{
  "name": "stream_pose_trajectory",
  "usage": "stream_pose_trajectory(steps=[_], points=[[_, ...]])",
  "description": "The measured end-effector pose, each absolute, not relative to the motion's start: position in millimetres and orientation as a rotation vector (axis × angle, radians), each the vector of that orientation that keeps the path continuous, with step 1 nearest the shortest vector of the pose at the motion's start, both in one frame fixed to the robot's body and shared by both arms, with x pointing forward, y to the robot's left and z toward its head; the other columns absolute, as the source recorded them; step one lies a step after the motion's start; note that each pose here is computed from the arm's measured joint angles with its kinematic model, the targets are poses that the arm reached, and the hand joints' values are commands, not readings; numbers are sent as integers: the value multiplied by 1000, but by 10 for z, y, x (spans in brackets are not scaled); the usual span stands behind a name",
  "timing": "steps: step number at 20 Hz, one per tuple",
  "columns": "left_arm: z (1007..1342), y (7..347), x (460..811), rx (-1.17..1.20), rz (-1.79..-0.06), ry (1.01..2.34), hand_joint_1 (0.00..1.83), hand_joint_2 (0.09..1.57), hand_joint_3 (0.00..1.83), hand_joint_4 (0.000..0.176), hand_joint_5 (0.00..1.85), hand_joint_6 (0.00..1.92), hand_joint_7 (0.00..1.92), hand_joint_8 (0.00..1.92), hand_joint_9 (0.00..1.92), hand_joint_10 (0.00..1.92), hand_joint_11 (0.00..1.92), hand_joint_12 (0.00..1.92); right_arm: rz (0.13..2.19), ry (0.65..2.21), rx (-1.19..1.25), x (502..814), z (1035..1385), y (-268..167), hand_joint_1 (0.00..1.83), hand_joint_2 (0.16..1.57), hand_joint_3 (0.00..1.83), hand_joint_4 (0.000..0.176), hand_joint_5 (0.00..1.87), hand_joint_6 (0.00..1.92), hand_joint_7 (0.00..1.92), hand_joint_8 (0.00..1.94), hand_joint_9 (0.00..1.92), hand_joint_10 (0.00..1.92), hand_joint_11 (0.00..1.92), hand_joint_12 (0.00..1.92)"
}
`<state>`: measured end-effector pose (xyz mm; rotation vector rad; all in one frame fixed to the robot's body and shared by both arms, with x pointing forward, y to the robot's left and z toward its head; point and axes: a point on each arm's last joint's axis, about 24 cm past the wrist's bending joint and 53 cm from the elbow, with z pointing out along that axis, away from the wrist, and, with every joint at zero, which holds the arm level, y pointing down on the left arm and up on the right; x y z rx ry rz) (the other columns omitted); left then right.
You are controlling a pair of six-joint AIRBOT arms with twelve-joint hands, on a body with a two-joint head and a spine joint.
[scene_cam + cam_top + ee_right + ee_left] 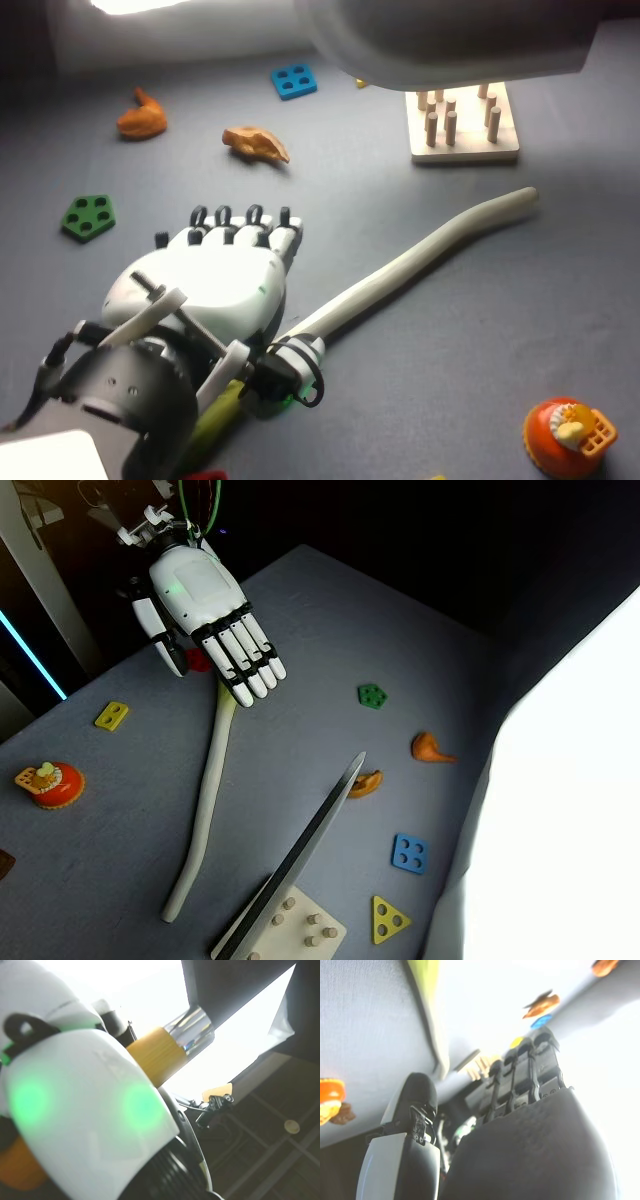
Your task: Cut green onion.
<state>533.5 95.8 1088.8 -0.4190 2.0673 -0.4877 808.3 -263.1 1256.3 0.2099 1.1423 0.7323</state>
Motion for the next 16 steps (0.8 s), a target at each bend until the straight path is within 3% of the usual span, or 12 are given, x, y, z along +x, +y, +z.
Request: stream_pose_trajectory(steps=[16], points=[[11091, 851, 5455, -431, -542, 2059, 491, 1416, 0, 0, 0, 0, 0, 0, 0, 0, 0, 0, 766, 1176, 228, 8108, 12356, -2542, 1541, 1253, 0, 176, 1285, 1921, 1477, 1941, 1570, 1921, 1660, 1921]])
